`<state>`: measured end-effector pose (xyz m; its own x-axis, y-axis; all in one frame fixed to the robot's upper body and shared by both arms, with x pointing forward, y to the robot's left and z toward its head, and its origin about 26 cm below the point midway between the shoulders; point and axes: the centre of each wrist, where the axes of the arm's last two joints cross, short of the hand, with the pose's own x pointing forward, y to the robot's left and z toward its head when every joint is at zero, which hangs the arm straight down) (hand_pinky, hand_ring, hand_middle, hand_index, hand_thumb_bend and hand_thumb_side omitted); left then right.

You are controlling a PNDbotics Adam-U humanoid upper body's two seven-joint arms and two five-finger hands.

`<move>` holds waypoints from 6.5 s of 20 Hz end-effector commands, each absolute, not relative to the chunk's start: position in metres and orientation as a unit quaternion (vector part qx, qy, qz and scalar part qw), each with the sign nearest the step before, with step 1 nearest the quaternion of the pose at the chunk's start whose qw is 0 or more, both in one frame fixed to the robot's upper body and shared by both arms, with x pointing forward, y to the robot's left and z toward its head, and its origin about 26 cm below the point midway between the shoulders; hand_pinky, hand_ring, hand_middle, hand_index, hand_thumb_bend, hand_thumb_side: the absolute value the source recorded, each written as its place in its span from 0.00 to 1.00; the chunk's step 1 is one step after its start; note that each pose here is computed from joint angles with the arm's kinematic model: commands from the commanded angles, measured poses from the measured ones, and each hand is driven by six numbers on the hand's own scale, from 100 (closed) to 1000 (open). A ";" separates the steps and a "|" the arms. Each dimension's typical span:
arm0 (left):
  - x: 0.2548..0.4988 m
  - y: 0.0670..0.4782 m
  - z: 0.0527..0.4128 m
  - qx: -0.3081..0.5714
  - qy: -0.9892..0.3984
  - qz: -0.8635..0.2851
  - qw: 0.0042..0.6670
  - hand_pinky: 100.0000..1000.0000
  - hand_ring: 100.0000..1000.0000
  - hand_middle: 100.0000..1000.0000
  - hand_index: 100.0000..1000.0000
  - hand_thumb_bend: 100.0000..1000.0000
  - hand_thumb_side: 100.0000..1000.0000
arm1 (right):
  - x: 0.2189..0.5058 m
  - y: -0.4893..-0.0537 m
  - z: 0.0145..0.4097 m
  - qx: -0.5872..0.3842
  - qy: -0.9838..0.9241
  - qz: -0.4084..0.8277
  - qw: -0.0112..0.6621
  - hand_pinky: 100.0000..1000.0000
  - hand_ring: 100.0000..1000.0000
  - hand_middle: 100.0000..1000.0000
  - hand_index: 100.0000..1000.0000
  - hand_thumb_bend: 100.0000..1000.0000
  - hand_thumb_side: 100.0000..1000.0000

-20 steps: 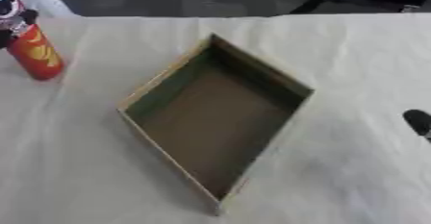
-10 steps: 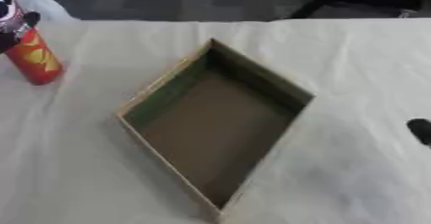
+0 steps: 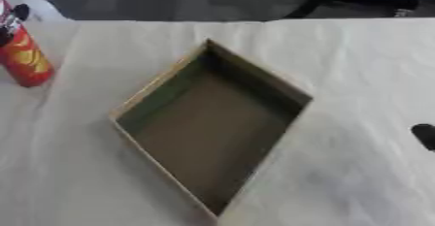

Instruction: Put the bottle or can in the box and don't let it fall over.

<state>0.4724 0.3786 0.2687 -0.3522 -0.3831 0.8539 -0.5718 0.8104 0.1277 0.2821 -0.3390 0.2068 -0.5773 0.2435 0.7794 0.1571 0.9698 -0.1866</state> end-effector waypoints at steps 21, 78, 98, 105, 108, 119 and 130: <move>0.468 0.387 0.280 0.260 -0.838 0.109 0.467 0.13 0.00 0.00 0.03 0.00 0.00 | 0.278 -0.339 0.216 -0.119 -0.890 0.049 0.438 0.80 0.78 0.91 0.84 0.57 0.00; 0.355 0.063 0.270 -0.170 -0.866 -0.262 0.391 0.77 0.47 0.39 0.62 0.57 0.08 | 0.267 -0.360 0.209 -0.168 -0.872 0.017 0.459 0.80 0.78 0.92 0.84 0.56 0.00; 0.367 0.086 0.267 -0.107 -0.868 -0.300 0.382 0.92 0.64 0.50 0.71 0.77 0.32 | 0.265 -0.363 0.205 -0.170 -0.870 0.012 0.462 0.80 0.78 0.92 0.84 0.56 0.00; 0.365 0.099 0.278 -0.099 -0.880 -0.274 0.376 0.92 0.64 0.49 0.71 0.73 0.27 | 0.263 -0.364 0.203 -0.173 -0.868 0.011 0.466 0.81 0.78 0.92 0.84 0.55 0.00; 0.364 0.126 0.294 -0.074 -0.898 -0.237 0.363 0.92 0.64 0.49 0.71 0.72 0.26 | 0.262 -0.366 0.201 -0.176 -0.866 0.010 0.468 0.81 0.78 0.92 0.84 0.55 0.00; 0.358 0.245 0.300 0.066 -0.912 -0.106 0.391 0.90 0.64 0.49 0.72 0.59 0.24 | 0.258 -0.370 0.197 -0.185 -0.863 0.004 0.470 0.81 0.78 0.92 0.84 0.55 0.00; 0.354 0.337 0.254 0.201 -0.865 0.022 0.459 0.91 0.67 0.55 0.69 0.42 0.42 | 0.258 -0.371 0.198 -0.185 -0.867 0.000 0.462 0.81 0.78 0.93 0.84 0.56 0.00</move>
